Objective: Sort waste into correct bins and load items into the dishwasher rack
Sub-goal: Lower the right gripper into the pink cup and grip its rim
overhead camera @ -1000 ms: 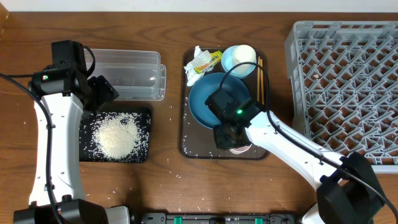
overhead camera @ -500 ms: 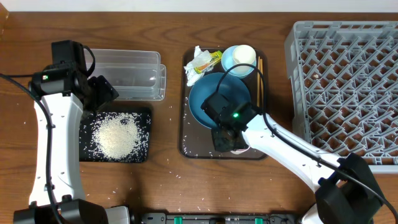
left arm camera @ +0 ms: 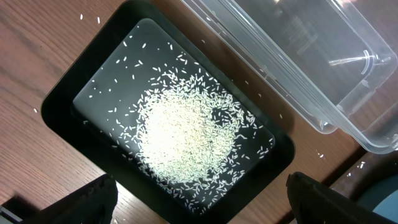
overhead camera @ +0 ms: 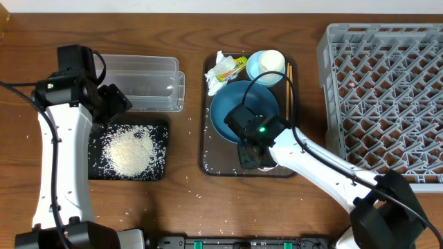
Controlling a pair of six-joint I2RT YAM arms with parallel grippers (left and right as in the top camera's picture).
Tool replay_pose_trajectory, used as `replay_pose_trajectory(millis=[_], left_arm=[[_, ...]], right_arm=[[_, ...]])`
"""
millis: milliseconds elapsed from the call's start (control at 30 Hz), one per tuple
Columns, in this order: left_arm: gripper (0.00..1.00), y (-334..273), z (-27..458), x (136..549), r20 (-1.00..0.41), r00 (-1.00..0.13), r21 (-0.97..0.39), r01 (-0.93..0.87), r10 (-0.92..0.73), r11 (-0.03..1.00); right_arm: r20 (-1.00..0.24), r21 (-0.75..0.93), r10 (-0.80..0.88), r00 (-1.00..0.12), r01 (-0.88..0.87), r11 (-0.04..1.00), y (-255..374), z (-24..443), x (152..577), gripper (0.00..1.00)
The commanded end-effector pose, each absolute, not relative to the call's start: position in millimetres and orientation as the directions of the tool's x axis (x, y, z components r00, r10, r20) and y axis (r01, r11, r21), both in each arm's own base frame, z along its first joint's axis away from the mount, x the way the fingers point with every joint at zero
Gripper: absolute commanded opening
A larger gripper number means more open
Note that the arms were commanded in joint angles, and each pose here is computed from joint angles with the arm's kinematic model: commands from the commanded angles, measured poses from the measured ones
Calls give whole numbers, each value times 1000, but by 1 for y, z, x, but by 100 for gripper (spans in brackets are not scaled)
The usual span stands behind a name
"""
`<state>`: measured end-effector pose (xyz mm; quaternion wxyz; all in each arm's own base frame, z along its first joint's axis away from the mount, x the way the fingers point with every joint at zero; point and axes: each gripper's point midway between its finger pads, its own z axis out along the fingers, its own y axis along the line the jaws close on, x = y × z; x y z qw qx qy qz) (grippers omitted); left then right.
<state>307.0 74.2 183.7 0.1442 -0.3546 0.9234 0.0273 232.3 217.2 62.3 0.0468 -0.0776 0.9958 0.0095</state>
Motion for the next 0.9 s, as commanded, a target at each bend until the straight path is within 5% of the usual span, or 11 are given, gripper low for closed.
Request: replay_pose_trajectory(millis=[0,867], left_arm=[[90,74,186,304,-293,-700,-57,-667,-651,743],[90,74,186,304,-293,-700,-57,-667,-651,743]], right_arm=[[-96,-4,-133,-987,-133,991,215,59,232,19],[-84,-1,-133,-988,-133,991,216,51,225,15]])
